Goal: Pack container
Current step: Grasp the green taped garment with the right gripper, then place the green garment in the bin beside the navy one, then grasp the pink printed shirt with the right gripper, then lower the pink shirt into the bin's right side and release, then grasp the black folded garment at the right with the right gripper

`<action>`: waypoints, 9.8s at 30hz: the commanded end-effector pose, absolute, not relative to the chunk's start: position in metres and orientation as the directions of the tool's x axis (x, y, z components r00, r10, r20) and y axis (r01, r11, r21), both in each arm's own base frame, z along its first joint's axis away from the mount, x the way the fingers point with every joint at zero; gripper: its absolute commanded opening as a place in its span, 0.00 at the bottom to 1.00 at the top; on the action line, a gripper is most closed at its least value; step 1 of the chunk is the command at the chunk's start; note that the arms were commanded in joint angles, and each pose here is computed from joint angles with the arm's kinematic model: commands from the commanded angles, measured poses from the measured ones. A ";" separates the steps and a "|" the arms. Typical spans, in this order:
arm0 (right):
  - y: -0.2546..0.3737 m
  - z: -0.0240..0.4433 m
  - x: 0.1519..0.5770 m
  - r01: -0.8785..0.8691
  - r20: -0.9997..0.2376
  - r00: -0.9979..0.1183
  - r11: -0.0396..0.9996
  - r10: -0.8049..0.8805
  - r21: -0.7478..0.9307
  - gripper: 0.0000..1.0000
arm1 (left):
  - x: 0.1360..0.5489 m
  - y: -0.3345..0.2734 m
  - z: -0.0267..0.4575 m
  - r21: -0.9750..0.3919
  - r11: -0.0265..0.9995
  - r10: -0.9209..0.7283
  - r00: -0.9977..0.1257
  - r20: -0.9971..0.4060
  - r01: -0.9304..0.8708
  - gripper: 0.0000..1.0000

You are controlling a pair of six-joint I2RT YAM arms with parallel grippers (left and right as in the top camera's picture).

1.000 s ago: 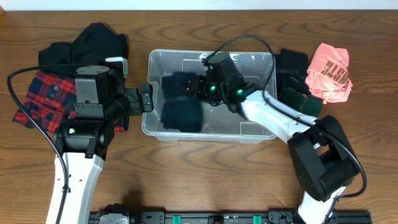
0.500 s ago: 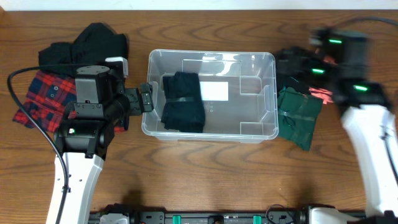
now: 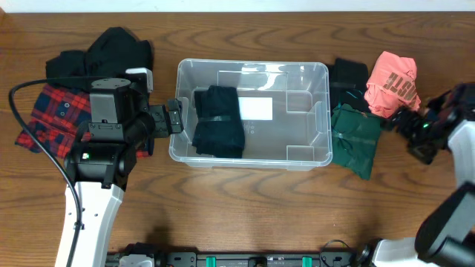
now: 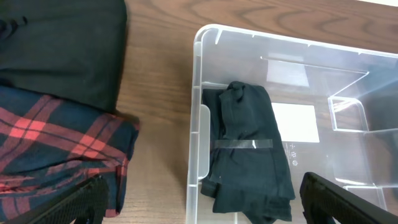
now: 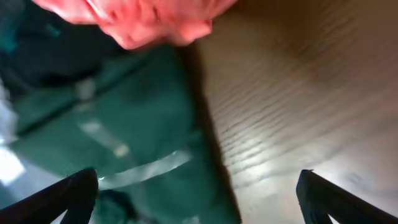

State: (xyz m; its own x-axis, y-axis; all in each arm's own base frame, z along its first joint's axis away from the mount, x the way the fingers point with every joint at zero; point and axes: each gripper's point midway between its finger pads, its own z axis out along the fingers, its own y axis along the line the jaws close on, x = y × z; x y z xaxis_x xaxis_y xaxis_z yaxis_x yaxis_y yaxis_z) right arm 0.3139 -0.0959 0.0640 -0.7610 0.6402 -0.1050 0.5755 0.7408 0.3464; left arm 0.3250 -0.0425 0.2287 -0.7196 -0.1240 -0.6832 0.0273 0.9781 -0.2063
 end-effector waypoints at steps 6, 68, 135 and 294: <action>-0.056 0.010 0.314 0.444 -0.098 -0.826 0.748 0.555 0.493 0.94 | 0.326 -0.039 0.233 -0.193 0.981 -0.120 -0.711 -0.692 0.023 0.98; 0.278 0.080 0.364 0.182 -0.010 -0.963 0.677 0.270 0.713 0.01 | 0.326 -0.039 0.233 -0.193 0.981 -0.120 -0.711 -0.692 0.023 0.98; -0.150 0.033 0.425 0.561 -0.125 -0.637 0.568 0.761 0.601 0.01 | 0.326 -0.039 0.233 -0.193 0.981 -0.120 -0.712 -0.692 0.023 0.98; -0.046 0.108 0.443 0.292 -0.248 -0.813 0.738 0.526 0.609 0.02 | 0.326 -0.039 0.233 -0.193 0.981 -0.120 -0.711 -0.692 0.023 0.98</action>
